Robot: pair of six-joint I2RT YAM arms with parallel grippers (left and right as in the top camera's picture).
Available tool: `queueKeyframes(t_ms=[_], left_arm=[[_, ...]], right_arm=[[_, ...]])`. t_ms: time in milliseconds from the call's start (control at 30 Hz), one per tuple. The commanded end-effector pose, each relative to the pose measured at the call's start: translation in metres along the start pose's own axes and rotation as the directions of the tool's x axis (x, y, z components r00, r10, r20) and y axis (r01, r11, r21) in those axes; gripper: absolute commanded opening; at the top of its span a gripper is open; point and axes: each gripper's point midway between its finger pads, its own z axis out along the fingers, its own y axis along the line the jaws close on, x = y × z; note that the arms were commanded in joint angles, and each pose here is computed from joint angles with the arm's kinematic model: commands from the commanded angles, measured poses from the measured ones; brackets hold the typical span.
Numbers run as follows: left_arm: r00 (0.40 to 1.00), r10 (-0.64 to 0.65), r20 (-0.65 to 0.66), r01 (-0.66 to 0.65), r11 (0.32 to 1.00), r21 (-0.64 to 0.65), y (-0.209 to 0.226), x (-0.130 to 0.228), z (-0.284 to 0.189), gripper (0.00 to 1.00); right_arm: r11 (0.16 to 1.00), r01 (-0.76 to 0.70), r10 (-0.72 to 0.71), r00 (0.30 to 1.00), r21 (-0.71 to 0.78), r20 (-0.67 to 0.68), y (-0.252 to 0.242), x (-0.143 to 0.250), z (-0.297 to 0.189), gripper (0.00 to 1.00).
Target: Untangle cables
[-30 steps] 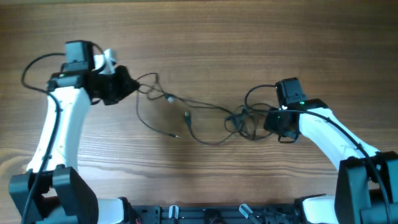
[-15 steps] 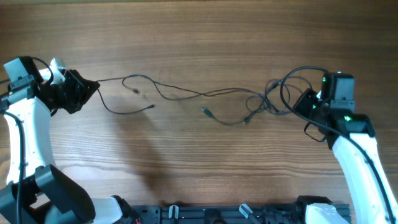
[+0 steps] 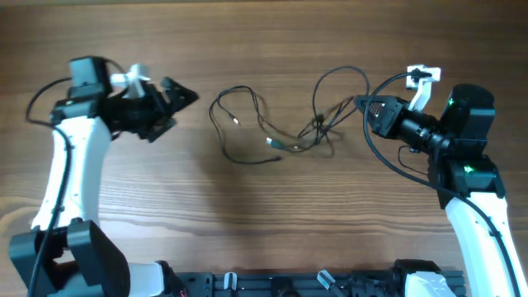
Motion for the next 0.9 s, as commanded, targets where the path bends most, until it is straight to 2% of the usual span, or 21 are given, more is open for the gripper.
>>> queueKeyframes(t_ms=[0,133,333,667,867], left_arm=[[0.987,0.148,-0.063,-0.144,0.987,0.072,-0.043,0.024,0.021,1.00],[0.948,0.290,-0.131,-0.260,0.944,0.202,-0.089,0.058,0.042,1.00],[0.871,0.465,-0.160,-0.376,0.838,0.395,-0.143,0.099,0.055,1.00],[0.784,0.618,-0.048,-0.523,0.701,0.486,-0.185,0.115,0.064,1.00],[0.770,0.636,-0.045,-0.564,0.712,0.418,-0.184,0.123,0.083,1.00]], right_arm=[[0.995,0.003,-0.007,0.999,-0.100,-0.036,0.022,0.001,-0.003,0.05],[0.993,-0.011,0.005,0.999,-0.117,-0.051,0.025,0.004,-0.004,0.05],[0.989,-0.031,0.020,0.997,-0.142,-0.074,0.029,0.008,-0.004,0.05],[0.969,-0.081,0.048,0.989,-0.233,-0.141,0.047,0.017,-0.008,0.04],[0.959,-0.056,0.012,0.987,-0.278,-0.159,0.059,0.021,-0.007,0.04]])
